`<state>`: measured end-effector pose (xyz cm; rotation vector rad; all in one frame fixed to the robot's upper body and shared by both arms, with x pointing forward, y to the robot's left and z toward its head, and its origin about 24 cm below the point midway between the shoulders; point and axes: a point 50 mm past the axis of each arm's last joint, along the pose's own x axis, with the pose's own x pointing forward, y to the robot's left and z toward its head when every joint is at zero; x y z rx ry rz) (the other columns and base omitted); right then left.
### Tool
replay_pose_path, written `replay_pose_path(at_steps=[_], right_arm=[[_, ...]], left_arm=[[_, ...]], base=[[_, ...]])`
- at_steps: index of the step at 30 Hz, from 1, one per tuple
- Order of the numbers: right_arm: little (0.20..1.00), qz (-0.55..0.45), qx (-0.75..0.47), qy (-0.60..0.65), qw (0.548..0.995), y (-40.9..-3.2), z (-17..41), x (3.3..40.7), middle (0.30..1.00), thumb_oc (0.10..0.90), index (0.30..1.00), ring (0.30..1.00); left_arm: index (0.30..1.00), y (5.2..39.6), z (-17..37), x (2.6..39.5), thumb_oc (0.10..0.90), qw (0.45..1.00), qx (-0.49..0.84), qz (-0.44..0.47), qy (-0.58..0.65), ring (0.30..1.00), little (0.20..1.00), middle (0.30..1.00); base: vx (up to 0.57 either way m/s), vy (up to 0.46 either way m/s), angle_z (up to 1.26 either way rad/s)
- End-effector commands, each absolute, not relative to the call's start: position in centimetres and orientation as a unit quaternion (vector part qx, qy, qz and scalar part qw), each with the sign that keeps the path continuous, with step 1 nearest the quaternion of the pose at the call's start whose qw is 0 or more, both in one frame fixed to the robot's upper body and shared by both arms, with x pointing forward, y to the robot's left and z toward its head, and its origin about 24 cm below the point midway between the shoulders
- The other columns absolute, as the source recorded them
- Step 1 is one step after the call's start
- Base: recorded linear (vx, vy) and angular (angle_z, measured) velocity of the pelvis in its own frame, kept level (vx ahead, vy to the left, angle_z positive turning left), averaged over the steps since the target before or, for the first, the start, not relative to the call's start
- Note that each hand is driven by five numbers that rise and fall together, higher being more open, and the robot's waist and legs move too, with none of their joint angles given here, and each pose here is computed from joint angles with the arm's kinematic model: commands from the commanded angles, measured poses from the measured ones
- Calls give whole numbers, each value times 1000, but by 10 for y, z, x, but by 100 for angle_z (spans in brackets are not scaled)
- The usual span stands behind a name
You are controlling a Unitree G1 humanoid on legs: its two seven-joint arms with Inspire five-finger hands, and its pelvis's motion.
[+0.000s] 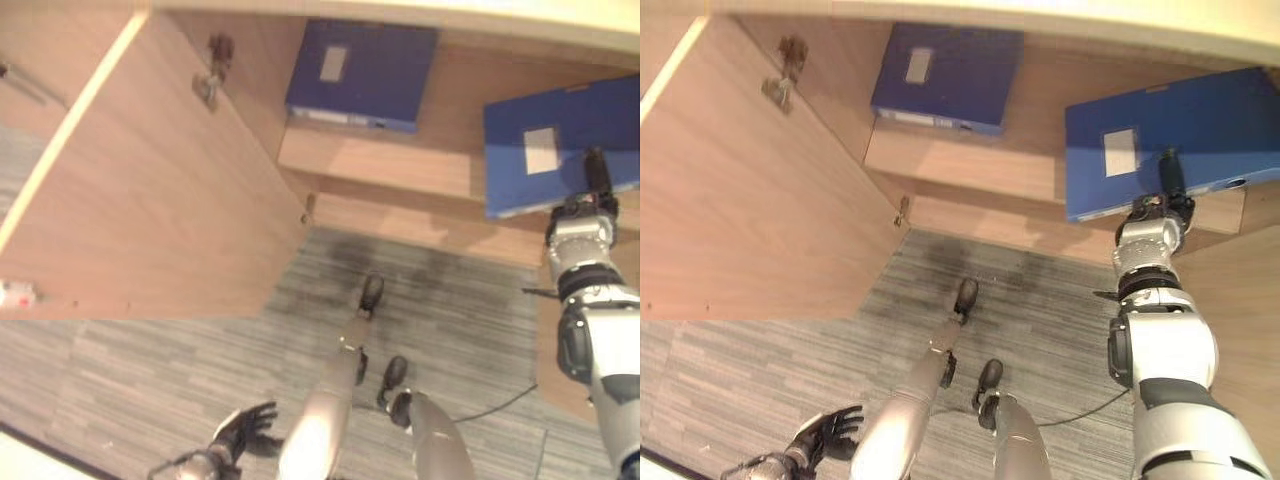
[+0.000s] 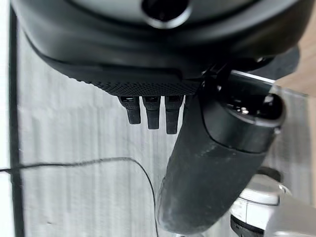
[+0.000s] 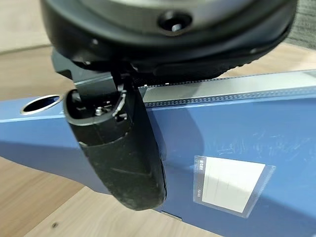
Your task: Put the empty folder in the office cabinet
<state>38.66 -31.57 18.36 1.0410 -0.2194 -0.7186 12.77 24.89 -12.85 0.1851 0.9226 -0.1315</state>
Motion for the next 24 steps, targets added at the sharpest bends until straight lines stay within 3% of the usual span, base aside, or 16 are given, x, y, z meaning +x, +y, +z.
replay_pose_path(at_steps=[1, 12, 24], right_arm=[[300, -260, 480, -238, 803, -321, 255, 384, 300, 400, 300, 300], [300, -307, 444, -251, 804, -358, 271, 366, 300, 400, 300, 300], [300, -328, 404, -258, 814, -372, 277, 356, 300, 400, 300, 300]], left_arm=[[900, 281, -103, 155, 800, 906, 156, -46, 391, 900, 900, 900], [900, 272, -93, 178, 800, 927, 139, -40, 346, 900, 900, 900], [900, 244, -111, 163, 800, 923, 109, -65, 364, 900, 900, 900]], base=[[17, 144, -29], [169, 23, -4], [56, -14, 8]])
